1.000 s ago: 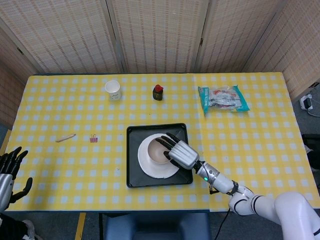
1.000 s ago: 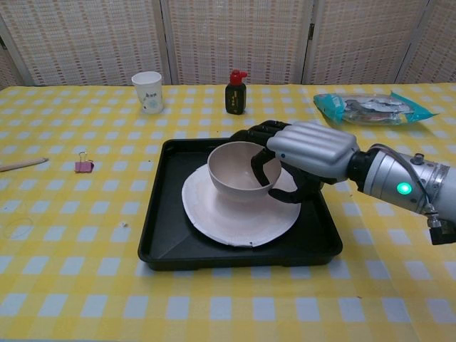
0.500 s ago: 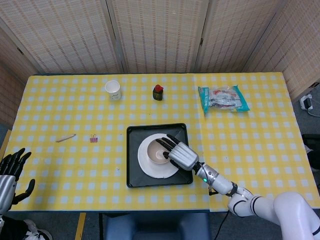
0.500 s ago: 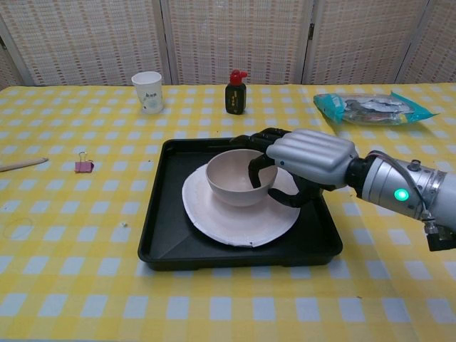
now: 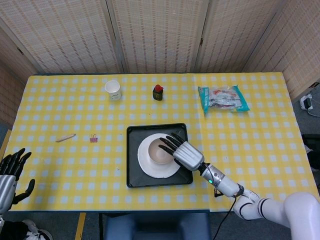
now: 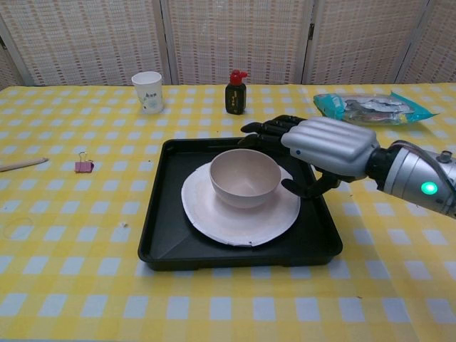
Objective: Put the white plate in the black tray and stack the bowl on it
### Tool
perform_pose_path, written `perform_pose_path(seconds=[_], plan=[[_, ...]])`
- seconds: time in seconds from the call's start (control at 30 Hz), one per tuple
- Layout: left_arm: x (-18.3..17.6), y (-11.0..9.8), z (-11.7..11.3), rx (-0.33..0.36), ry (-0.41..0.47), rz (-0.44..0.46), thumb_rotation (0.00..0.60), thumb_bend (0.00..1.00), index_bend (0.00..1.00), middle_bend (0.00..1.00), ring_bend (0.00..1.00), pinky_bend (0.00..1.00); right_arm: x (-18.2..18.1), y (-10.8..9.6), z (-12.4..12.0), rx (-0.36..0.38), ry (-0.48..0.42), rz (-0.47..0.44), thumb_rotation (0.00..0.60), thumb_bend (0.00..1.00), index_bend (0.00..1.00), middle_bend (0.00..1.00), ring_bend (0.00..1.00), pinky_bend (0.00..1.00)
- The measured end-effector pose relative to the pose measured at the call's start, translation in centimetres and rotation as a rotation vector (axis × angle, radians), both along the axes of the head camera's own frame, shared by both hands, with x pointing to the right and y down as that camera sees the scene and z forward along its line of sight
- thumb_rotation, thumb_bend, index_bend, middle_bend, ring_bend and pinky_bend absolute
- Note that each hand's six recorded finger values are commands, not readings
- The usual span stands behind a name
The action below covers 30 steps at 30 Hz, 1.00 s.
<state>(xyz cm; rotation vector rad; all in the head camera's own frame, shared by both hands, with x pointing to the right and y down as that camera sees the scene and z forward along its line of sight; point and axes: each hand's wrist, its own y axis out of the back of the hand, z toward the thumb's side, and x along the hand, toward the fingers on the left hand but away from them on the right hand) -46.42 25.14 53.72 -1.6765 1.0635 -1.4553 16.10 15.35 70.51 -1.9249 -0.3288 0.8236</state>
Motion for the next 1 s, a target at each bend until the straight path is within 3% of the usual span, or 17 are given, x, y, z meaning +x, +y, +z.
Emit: perform_pose_path(seconds=[0.17, 0.33, 0.47, 0.7, 0.83, 1.0], plan=[[0.1, 0.1, 0.4, -0.012, -0.015, 0.007, 0.6, 0.5, 0.0, 0.0, 0.0, 0.0, 2.3, 0.3, -2.5, 0.016, -0.033, 0.047, 0.6, 0.54, 0.05, 0.0, 0.0, 0.0], [-0.3, -0.2, 0.7, -0.006, -0.051, 0.001, 0.6, 0.5, 0.0, 0.0, 0.0, 0.0, 6.9, 0.6, -5.9, 0.106, -0.052, 0.173, 0.6, 0.51, 0.04, 0.0, 0.0, 0.0], [-0.4, -0.3, 0.7, 0.004, -0.082, 0.006, 0.6, 0.5, 0.0, 0.0, 0.0, 0.0, 12.7, 1.9, -8.9, 0.184, -0.005, 0.338, 0.6, 0.44, 0.04, 0.0, 0.0, 0.0], [-0.3, -0.4, 0.9, 0.016, -0.121, 0.006, 0.6, 0.5, 0.0, 0.0, 0.0, 0.0, 23.8, 6.4, -15.3, 0.267, 0.16, 0.677, 0.6, 0.39, 0.01, 0.0, 0.0, 0.0], [0.1, -0.3, 0.8, 0.022, -0.112, 0.013, 0.6, 0.5, 0.0, 0.0, 0.0, 0.0, 26.9, 7.7, -17.5, 0.253, 0.216, 0.767, 0.6, 0.39, 0.01, 0.0, 0.0, 0.0], [0.9, -0.1, 0.4, 0.045, -0.093, 0.031, 0.6, 0.48, 0.0, 0.0, 0.0, 0.0, 27.5, 8.3, -16.6, 0.137, 0.238, 0.781, 0.6, 0.38, 0.0, 0.0, 0.0, 0.0]])
